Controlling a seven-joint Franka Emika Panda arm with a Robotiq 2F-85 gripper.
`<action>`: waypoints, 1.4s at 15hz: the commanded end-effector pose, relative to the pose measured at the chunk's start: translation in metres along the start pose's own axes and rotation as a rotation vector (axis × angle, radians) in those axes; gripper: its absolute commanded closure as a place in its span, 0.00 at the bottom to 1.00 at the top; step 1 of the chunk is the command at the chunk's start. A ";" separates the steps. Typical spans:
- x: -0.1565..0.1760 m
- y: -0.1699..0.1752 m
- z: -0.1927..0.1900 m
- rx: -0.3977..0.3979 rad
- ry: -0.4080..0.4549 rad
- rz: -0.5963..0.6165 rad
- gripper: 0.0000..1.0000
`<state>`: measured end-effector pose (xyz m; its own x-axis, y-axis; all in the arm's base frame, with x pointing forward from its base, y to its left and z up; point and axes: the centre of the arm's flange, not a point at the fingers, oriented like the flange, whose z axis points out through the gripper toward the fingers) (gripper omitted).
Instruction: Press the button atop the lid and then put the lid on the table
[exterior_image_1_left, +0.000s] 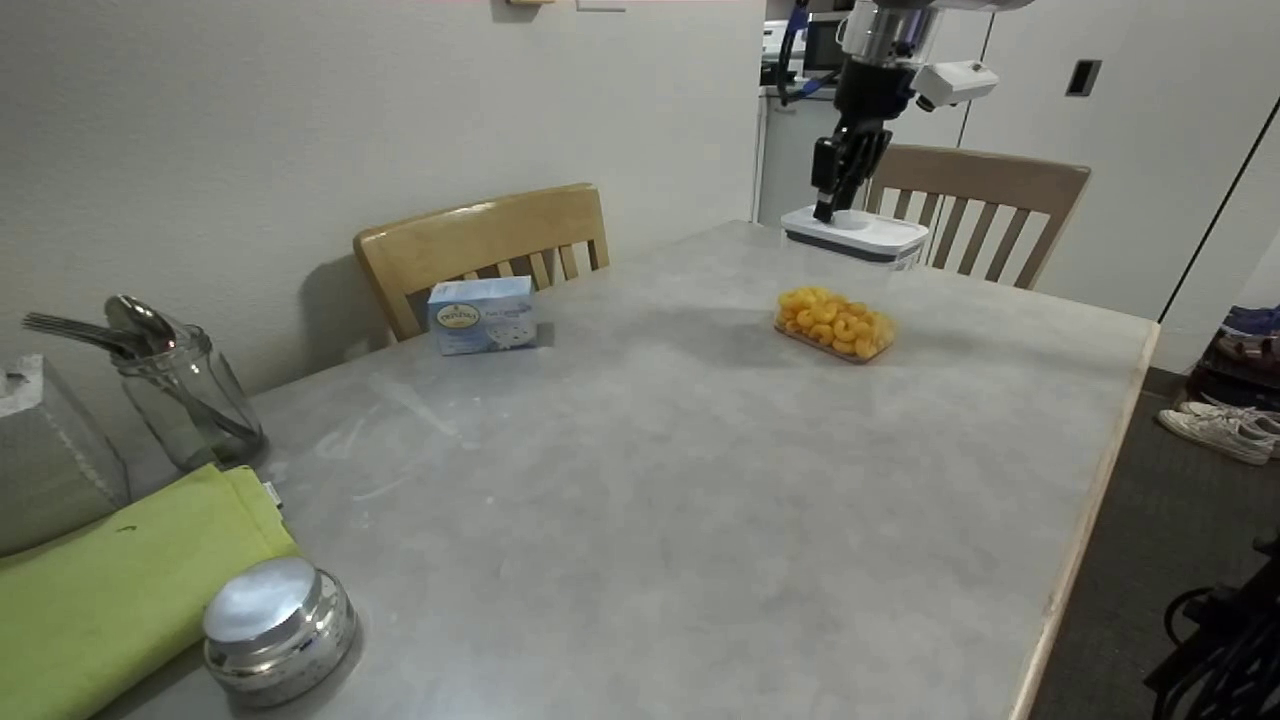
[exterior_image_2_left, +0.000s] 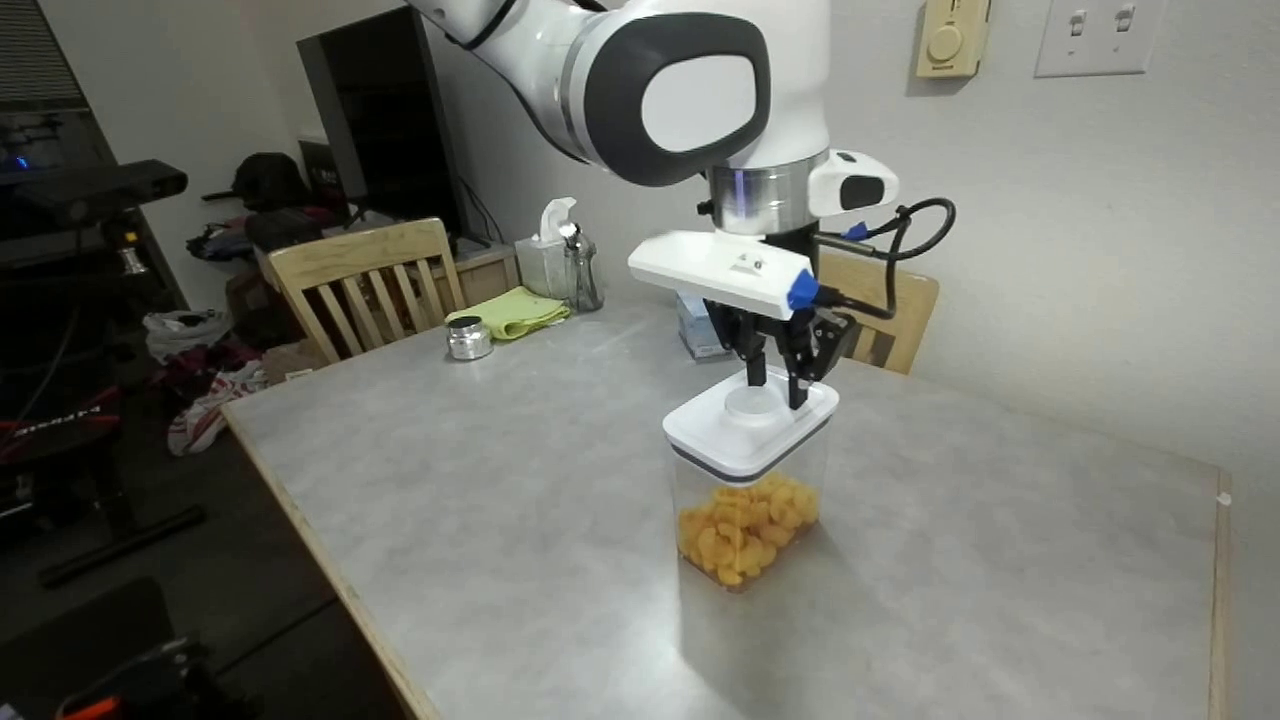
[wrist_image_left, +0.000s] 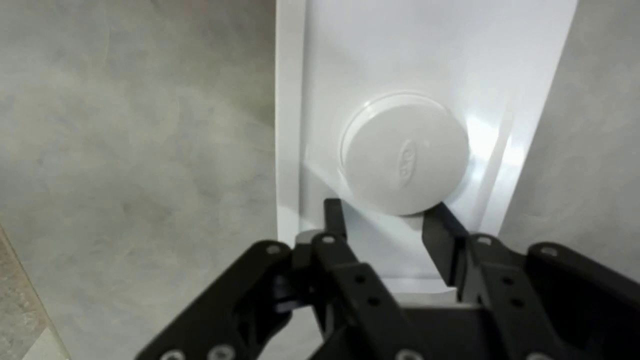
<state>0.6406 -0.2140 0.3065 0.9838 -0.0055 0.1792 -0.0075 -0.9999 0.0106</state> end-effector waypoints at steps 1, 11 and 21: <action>-0.001 0.007 0.003 0.039 -0.013 0.013 0.23; -0.014 0.009 0.001 0.088 -0.017 0.091 0.29; -0.025 0.010 -0.002 0.083 -0.032 0.125 0.10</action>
<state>0.6315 -0.2227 0.3027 0.9802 -0.1076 0.1662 -0.0963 -0.9926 -0.0745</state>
